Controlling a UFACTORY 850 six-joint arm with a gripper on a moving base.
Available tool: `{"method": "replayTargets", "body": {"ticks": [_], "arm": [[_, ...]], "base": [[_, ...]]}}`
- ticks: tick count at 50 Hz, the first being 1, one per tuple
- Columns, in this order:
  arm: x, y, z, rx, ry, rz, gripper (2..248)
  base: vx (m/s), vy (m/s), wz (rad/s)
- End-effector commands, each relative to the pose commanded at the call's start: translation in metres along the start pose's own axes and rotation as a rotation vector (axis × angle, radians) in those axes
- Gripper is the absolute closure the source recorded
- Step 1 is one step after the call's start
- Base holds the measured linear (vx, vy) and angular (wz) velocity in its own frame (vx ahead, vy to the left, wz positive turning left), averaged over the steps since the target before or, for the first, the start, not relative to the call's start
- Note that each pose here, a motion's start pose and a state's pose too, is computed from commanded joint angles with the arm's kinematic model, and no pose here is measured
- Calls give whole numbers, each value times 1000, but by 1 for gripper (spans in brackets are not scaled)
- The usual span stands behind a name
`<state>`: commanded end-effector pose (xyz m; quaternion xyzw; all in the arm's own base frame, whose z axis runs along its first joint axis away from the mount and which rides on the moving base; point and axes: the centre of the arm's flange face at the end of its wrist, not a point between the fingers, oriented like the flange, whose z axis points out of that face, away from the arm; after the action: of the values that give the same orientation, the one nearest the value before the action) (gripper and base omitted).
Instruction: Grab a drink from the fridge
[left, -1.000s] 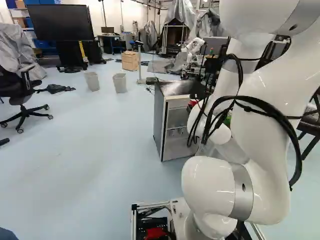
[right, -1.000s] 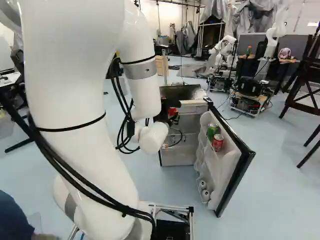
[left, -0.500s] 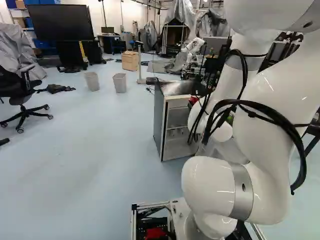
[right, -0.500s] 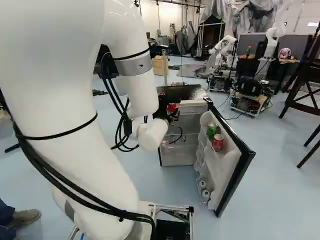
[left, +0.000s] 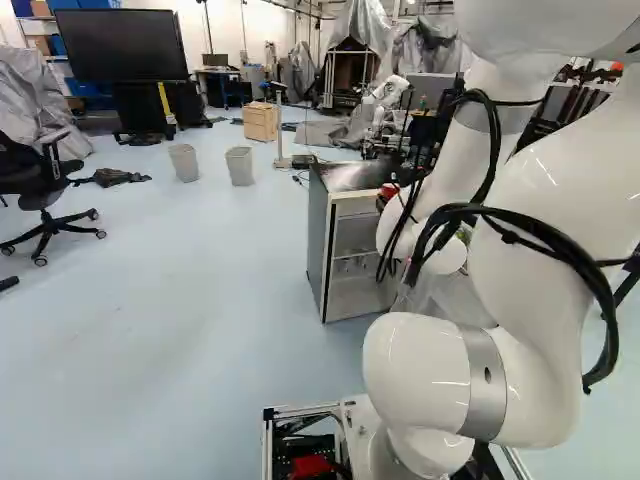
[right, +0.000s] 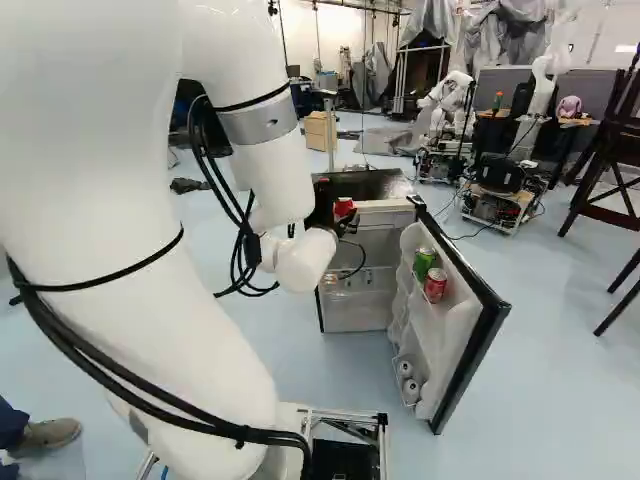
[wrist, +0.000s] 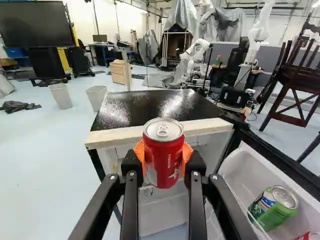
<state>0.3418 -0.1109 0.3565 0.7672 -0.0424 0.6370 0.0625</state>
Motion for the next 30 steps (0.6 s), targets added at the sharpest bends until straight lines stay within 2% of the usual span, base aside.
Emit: {"method": "replayTargets", "body": {"ticks": [30], "arm": [[25, 0, 15, 6, 10, -18, 157]], "base": [[0, 0, 0]]}}
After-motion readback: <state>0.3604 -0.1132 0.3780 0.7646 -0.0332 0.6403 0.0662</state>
